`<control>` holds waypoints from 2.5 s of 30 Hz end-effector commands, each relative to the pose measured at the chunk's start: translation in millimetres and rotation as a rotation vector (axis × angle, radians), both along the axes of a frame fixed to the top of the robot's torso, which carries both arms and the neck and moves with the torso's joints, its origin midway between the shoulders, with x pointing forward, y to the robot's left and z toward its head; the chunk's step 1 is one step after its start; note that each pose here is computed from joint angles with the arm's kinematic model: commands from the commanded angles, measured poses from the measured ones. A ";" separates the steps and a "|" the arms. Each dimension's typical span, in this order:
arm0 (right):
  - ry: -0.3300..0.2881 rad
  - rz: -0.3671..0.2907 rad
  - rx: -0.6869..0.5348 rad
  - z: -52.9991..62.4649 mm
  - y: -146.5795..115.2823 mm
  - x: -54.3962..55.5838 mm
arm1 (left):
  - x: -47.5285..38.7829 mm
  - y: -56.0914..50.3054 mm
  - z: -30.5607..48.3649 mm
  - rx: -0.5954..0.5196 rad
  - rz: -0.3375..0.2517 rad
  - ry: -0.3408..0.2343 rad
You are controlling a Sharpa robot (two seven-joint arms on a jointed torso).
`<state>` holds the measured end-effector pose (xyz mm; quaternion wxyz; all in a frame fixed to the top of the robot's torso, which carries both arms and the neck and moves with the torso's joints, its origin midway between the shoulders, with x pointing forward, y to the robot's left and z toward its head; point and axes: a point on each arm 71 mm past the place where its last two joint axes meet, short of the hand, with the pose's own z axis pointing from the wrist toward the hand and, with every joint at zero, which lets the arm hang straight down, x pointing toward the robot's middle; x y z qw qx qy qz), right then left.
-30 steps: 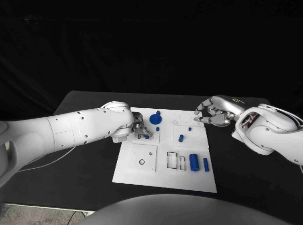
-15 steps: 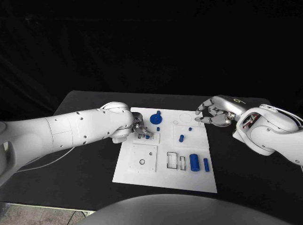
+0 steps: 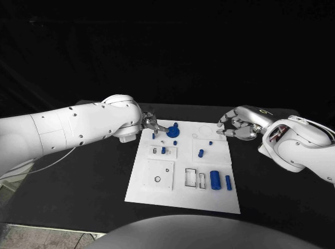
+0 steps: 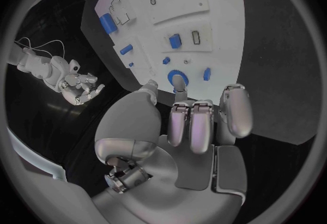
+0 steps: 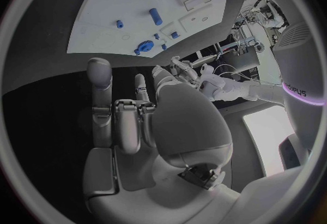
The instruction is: Assemble the parts on the task board
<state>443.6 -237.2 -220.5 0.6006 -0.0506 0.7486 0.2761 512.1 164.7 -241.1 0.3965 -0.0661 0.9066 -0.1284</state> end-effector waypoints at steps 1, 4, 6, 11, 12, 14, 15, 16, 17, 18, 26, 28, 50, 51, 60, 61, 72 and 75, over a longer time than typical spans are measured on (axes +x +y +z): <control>0.001 -0.003 0.000 -0.6 -0.5 0.2 | 3.5 4.9 2.5 0.020 -0.003 0.013; 0.001 -0.003 0.001 -0.9 -0.9 0.2 | 7.0 9.7 2.7 0.037 0.004 0.023; 0.001 -0.004 0.001 -1.2 -1.1 0.2 | 9.2 12.2 2.2 0.045 0.009 0.027; 0.006 -0.004 0.003 -3.3 -1.1 -0.2 | 16.3 17.5 -2.0 0.066 0.024 0.021; 0.007 -0.003 0.003 -4.0 -1.0 -0.4 | 18.1 18.3 -3.6 0.068 0.028 0.017; 0.008 -0.002 0.006 -4.9 -0.6 -0.7 | 21.3 19.6 -7.7 0.067 0.037 0.009; 0.008 -0.002 0.008 -5.2 -0.3 -0.9 | 22.8 20.0 -9.9 0.066 0.041 0.005; 0.007 -0.001 0.009 -5.3 -0.1 -1.0 | 24.4 20.4 -12.0 0.065 0.045 0.000; 0.006 -0.001 0.011 -5.3 -0.1 -1.2 | 26.0 20.6 -13.7 0.062 0.048 -0.007; 0.006 -0.001 0.012 -5.3 -0.1 -1.4 | 27.7 20.7 -15.3 0.061 0.051 -0.013; 0.010 -0.005 0.012 -5.8 -1.4 -1.9 | 37.3 21.4 -26.4 0.061 0.063 -0.025; 0.010 -0.005 0.012 -5.8 -1.3 -1.9 | 38.3 20.6 -30.0 0.059 0.059 -0.021; 0.014 -0.005 0.011 -6.0 -1.5 -2.2 | 39.2 23.1 -54.9 0.080 0.045 0.030; 0.014 -0.005 0.011 -6.0 -1.5 -2.2 | 39.0 23.5 -55.6 0.081 0.046 0.032; 0.016 -0.006 0.009 -6.2 -1.7 -2.3 | 38.3 25.6 -59.1 0.093 0.049 0.045; 0.016 -0.006 0.009 -6.2 -1.7 -2.3 | 38.2 25.5 -59.5 0.094 0.049 0.046; 0.017 -0.008 0.009 -6.1 -2.3 -2.5 | 36.1 24.2 -63.8 0.095 0.045 0.069; 0.017 -0.009 0.009 -6.1 -2.7 -2.6 | 35.8 24.2 -64.3 0.094 0.045 0.073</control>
